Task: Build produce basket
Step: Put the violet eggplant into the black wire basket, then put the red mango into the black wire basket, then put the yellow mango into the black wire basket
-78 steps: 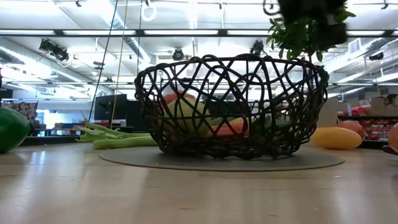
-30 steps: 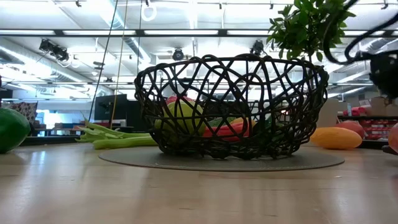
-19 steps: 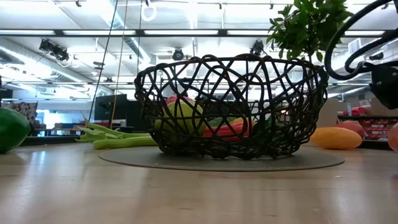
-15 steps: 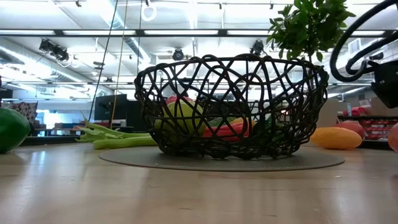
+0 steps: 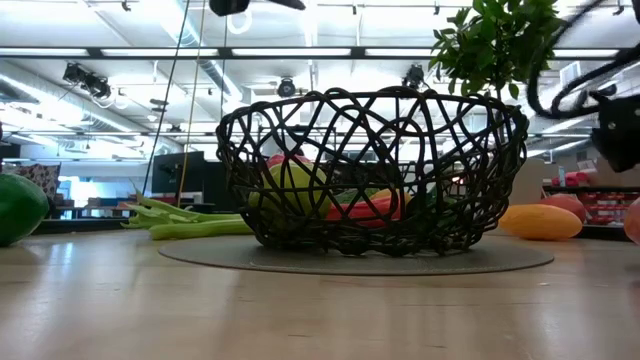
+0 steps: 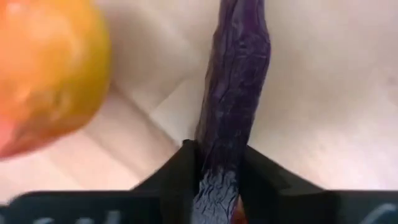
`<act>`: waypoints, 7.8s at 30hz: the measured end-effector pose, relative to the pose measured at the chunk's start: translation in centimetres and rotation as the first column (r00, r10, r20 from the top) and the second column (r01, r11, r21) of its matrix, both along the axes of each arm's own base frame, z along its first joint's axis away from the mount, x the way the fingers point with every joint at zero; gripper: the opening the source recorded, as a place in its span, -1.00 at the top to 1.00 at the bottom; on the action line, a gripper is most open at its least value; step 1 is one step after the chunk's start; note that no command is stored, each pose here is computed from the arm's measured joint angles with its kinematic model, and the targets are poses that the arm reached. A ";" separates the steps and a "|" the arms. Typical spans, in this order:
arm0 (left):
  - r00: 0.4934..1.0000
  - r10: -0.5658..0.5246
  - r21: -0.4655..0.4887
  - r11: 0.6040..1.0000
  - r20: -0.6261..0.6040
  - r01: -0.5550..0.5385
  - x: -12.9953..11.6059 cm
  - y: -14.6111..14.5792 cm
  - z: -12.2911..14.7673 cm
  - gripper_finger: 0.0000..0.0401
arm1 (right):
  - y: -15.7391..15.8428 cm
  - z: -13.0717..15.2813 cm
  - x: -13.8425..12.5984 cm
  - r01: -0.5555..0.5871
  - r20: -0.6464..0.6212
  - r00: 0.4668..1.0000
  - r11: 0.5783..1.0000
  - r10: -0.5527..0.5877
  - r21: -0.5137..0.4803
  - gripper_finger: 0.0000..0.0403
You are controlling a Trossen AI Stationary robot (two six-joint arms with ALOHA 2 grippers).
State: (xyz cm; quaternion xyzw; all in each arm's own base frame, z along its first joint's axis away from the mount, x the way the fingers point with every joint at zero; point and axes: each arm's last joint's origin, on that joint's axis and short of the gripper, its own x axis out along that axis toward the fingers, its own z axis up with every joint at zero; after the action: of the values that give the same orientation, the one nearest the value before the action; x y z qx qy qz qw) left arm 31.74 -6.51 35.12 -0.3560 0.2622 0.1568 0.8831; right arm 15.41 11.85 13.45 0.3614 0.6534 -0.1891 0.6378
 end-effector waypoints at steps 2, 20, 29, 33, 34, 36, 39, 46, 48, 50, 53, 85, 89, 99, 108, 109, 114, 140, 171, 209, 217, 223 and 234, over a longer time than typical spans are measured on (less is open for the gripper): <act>1.000 0.005 -0.007 1.000 -0.011 -0.005 0.2 -0.1 -0.3 -0.48 | 0.1 0.1 0.0 -0.032 -0.002 0.999 0.999 0.033 0.030 0.60; 0.995 -0.009 -0.017 1.000 -0.097 0.007 0.3 1.8 -1.0 -0.48 | 0.5 11.1 1.9 0.128 0.442 0.879 0.982 -0.178 0.141 0.54; 0.999 0.039 -0.011 0.999 -0.030 -0.040 0.9 5.6 -0.3 -0.48 | -0.7 18.0 4.1 0.320 0.755 0.602 0.945 -0.260 0.071 0.55; 0.997 -0.053 -0.004 0.999 0.065 0.053 1.5 6.2 0.4 -0.48 | -2.6 17.8 5.6 0.426 0.775 0.562 0.904 -0.290 0.030 0.54; 0.989 -0.100 0.000 0.995 0.110 0.100 1.8 6.2 0.8 -0.48 | -3.1 17.7 6.0 0.446 0.769 0.563 0.895 -0.302 0.025 0.54; 0.965 -0.179 -0.003 0.983 0.190 0.183 2.1 6.1 1.5 -0.48 | -3.9 17.3 6.8 0.479 0.761 0.559 0.877 -0.329 0.027 0.54; 0.938 -0.241 -0.017 0.967 0.250 0.253 2.3 6.0 2.0 -0.48 | -4.9 16.7 8.1 0.489 0.749 0.570 0.872 -0.338 0.022 0.53; 0.932 -0.268 -0.008 0.961 0.244 0.278 2.2 6.1 2.0 -0.48 | -6.3 15.8 9.5 0.477 0.708 0.611 0.878 -0.354 0.027 0.19; 0.930 -0.275 -0.002 0.959 0.245 0.284 2.2 6.0 2.0 -0.48 | -6.6 15.7 9.9 0.474 0.712 0.611 0.880 -0.347 0.022 0.01; 0.928 -0.282 0.007 0.957 0.244 0.289 2.2 6.0 2.0 -0.48 | -6.9 15.5 9.9 0.473 0.707 0.624 0.881 -0.334 0.000 -0.18; 0.928 -0.284 0.012 0.957 0.243 0.290 2.2 6.1 2.0 -0.48 | -7.5 15.4 10.0 0.487 0.699 0.626 0.873 -0.345 -0.006 -0.44; 0.924 -0.341 0.075 0.940 0.174 0.333 1.9 7.4 1.4 -0.48 | 2.2 11.9 5.4 0.678 -0.126 0.729 0.684 -0.673 0.267 -0.73; 0.924 -0.341 0.074 0.940 0.174 0.333 1.9 7.4 1.4 -0.48 | 2.7 10.3 6.2 0.721 -0.131 0.691 0.666 -0.711 0.190 -0.73; 0.924 -0.343 0.039 0.939 0.169 0.342 1.9 7.2 1.3 -0.48 | 3.8 6.3 7.9 0.725 -0.126 0.687 0.687 -0.716 0.052 -0.73; 0.933 -0.316 -0.011 0.946 0.172 0.323 1.9 7.2 1.3 -0.48 | 3.9 4.3 8.3 0.722 -0.113 0.682 0.690 -0.723 -0.052 -0.73; 0.933 -0.316 -0.011 0.946 0.172 0.323 1.9 7.2 1.3 -0.48 | 4.0 4.0 8.3 0.720 -0.115 0.682 0.691 -0.722 -0.063 -0.73; 0.935 -0.308 -0.024 0.948 0.174 0.317 1.9 7.2 1.3 -0.48 | 4.4 2.9 8.4 0.719 -0.127 0.675 0.687 -0.726 -0.103 -0.73; 0.954 -0.246 -0.035 0.966 0.171 0.255 1.9 7.4 1.3 -0.48 | 6.3 2.7 6.7 0.562 -0.197 0.797 0.820 -0.571 -0.104 -0.22; 0.975 -0.153 -0.030 0.987 0.163 0.160 1.9 7.8 1.3 -0.48 | -4.5 15.5 6.6 0.545 0.633 0.652 0.838 -0.417 -0.009 -0.35; 0.981 -0.092 -0.082 0.991 0.173 0.107 1.9 7.9 1.3 -0.48 | -19.5 11.8 2.4 0.499 0.119 0.851 0.720 -0.511 -0.482 -0.91; 0.982 -0.068 -0.119 0.989 0.174 0.090 1.9 7.9 1.3 -0.48 | -21.4 8.6 1.6 0.437 0.022 0.881 0.793 -0.474 -0.425 -0.91; 0.983 -0.054 -0.140 0.987 0.174 0.079 1.9 7.9 1.3 -0.48 | -21.9 7.0 0.8 0.397 -0.006 0.901 0.830 -0.434 -0.391 -0.91; 0.984 -0.035 -0.170 0.983 0.174 0.065 1.9 7.9 1.3 -0.48 | -21.9 4.2 0.0 0.358 -0.006 0.923 0.866 -0.384 -0.350 -0.91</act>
State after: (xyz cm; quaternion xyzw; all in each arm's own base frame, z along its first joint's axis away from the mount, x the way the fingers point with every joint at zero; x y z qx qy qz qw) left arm 33.68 1.41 36.44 -0.4375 0.2072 0.0798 0.8714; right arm 15.40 -10.07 17.65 0.3563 0.5524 -0.4322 0.6174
